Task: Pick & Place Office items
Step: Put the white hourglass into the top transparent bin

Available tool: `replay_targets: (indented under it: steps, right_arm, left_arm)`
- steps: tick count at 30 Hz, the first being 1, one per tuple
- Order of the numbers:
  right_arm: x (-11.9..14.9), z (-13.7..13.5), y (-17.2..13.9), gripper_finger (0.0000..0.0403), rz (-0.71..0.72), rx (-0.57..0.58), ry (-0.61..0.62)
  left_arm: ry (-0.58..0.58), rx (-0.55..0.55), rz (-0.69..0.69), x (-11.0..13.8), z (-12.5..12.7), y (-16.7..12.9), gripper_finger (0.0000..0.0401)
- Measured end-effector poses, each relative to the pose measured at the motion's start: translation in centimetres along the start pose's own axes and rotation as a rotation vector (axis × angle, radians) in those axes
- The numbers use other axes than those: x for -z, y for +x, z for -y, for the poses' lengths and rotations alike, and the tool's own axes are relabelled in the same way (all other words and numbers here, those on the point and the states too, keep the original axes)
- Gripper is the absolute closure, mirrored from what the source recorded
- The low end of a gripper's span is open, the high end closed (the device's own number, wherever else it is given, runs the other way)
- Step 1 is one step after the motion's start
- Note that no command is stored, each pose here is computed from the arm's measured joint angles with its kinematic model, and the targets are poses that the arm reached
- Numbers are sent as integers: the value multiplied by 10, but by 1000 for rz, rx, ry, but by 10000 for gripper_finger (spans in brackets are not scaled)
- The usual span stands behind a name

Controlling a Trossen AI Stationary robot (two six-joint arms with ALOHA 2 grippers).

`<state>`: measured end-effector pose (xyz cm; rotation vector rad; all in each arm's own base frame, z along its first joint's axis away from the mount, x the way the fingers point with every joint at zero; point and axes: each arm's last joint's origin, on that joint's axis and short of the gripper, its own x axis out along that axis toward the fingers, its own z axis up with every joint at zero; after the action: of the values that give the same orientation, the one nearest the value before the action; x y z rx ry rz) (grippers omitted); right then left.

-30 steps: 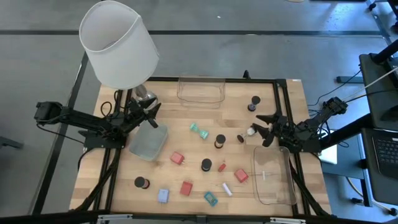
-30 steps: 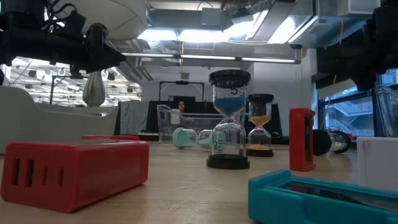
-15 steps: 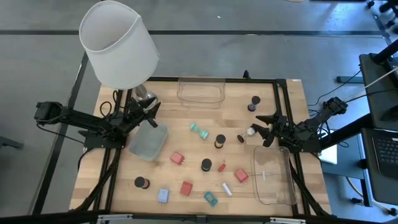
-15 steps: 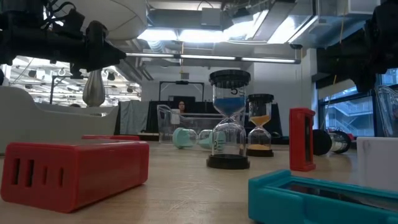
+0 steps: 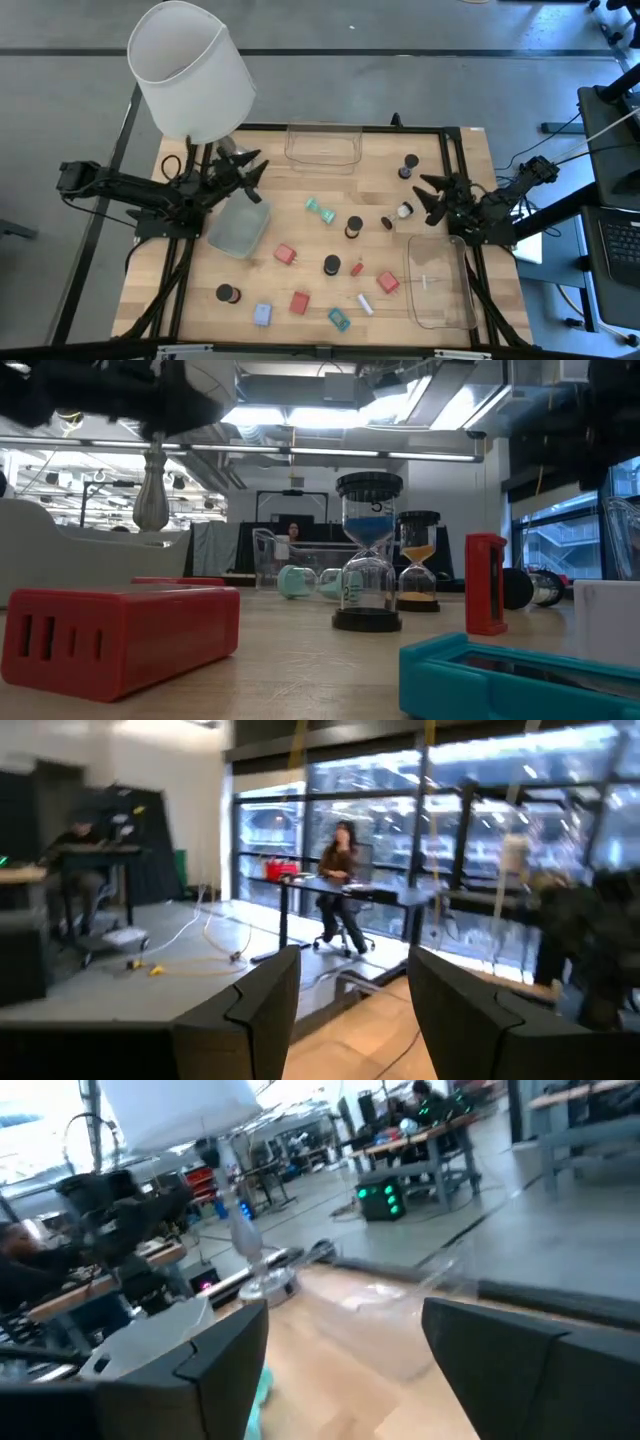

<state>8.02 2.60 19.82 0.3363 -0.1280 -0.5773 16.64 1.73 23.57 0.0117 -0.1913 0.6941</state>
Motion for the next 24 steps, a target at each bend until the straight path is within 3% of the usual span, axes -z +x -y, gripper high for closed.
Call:
replay_targets:
  steps: [5,9,13,18,24]
  right_arm:
    - [-28,2,-1,89,61,162,-31]
    - [-42,4,-2,70,89,264,-4]
    - [-51,4,-3,68,92,267,-18]
    - [-52,6,-1,72,95,304,-78]
    - [-48,6,3,72,94,282,-120]
  left_arm:
    - [105,63,-23,-22,18,37,212]
    - [148,27,-67,-20,27,71,192]
    - [199,-35,-145,0,27,101,170]
    - [217,-163,-157,4,23,131,153]
    - [208,-99,-143,0,28,143,151]
